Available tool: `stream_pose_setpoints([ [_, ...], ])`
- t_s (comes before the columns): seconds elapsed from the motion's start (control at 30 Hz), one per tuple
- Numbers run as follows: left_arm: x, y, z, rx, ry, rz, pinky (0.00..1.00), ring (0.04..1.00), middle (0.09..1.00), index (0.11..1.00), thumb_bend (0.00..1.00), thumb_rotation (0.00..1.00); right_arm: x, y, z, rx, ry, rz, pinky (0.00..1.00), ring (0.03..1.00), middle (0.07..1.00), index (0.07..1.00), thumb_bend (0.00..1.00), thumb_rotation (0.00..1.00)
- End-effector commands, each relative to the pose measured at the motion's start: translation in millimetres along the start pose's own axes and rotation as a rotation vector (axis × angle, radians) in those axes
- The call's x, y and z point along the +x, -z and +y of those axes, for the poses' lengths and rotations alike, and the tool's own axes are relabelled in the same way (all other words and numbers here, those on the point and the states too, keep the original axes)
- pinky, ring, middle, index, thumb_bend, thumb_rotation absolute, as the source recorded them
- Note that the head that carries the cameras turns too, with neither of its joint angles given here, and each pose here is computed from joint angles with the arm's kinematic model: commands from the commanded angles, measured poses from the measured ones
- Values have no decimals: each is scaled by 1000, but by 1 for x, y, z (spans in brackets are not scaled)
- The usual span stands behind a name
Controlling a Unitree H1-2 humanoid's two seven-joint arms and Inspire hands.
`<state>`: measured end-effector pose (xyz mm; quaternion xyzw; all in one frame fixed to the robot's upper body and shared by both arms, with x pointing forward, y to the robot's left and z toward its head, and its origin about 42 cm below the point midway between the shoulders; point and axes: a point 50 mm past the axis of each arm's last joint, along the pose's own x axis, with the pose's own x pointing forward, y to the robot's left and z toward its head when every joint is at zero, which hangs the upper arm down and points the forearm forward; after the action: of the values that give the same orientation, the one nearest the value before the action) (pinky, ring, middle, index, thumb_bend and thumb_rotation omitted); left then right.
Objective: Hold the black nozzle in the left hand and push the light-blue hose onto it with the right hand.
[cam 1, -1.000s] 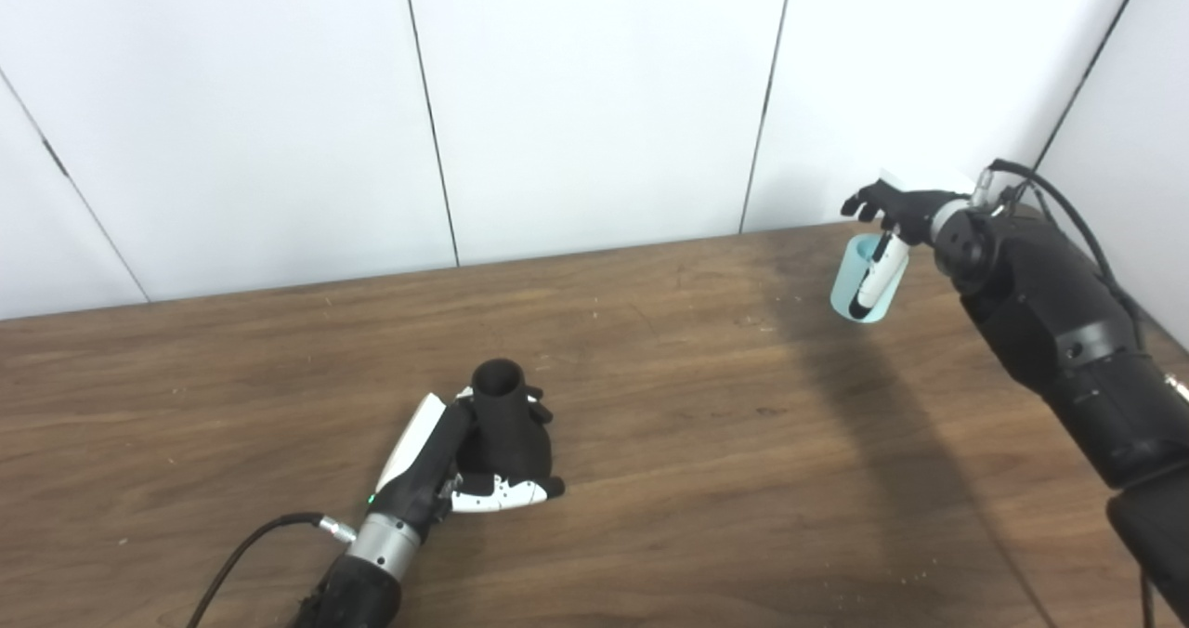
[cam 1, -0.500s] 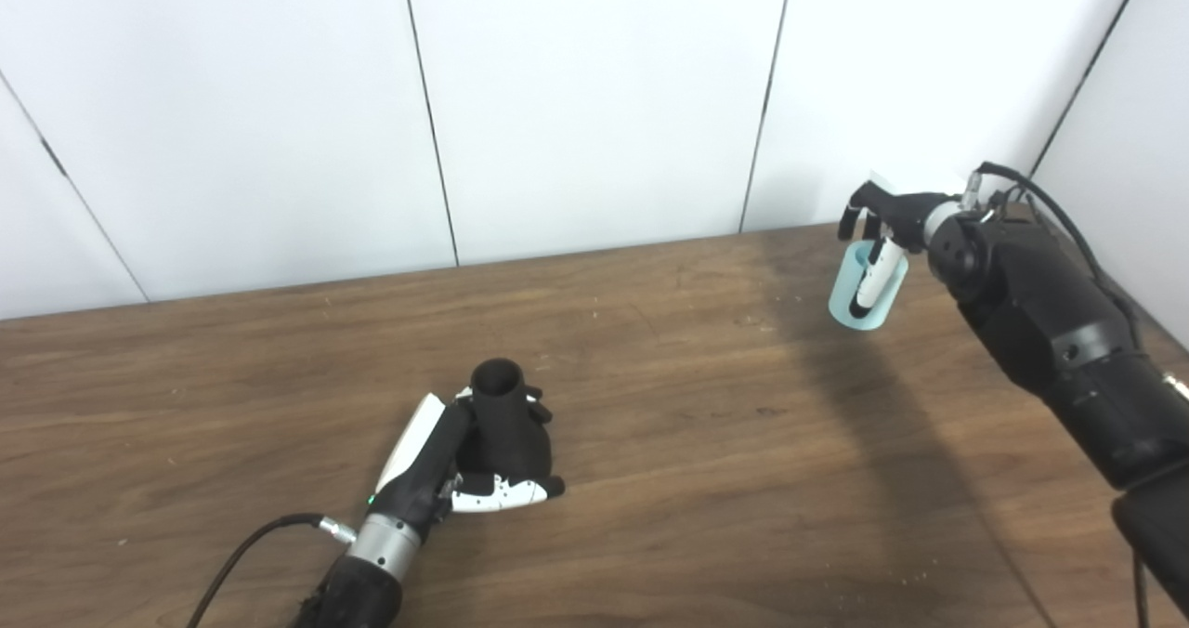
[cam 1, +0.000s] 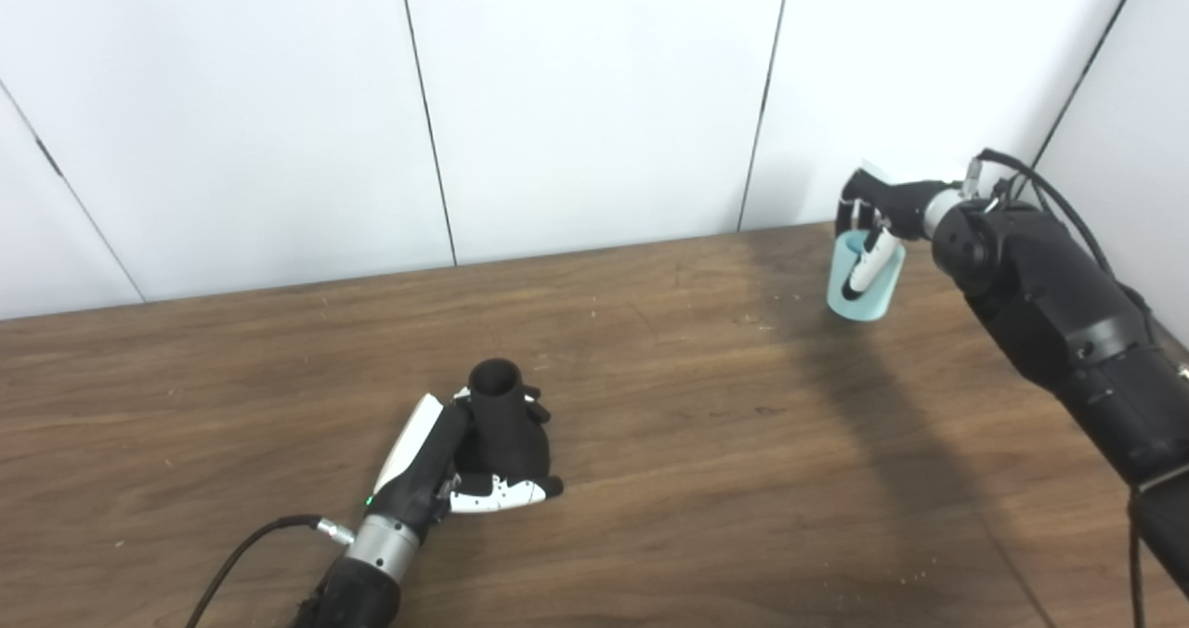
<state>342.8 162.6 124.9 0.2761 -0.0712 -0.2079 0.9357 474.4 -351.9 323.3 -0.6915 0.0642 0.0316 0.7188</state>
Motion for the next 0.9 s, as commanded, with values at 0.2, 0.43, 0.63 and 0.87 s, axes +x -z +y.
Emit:
stream_pose_setpoints([
  [0.2,-12,22,-27,-6,87,176,1000,935,769,484,521,76,-69,-82,-91,-10,275,-340,333,395,466,498,529,0],
  [0.43,-2,9,-41,-8,88,178,1000,936,771,484,521,78,-102,-136,-117,-23,388,-635,206,273,415,517,523,0],
  [0.63,5,-2,-54,-23,84,190,1000,934,771,484,521,77,-113,-180,-110,43,382,-817,220,295,427,518,524,0],
  [0.87,7,-5,-58,-25,84,185,1000,934,774,485,521,77,-121,-220,-92,136,294,-916,224,294,420,517,523,0],
])
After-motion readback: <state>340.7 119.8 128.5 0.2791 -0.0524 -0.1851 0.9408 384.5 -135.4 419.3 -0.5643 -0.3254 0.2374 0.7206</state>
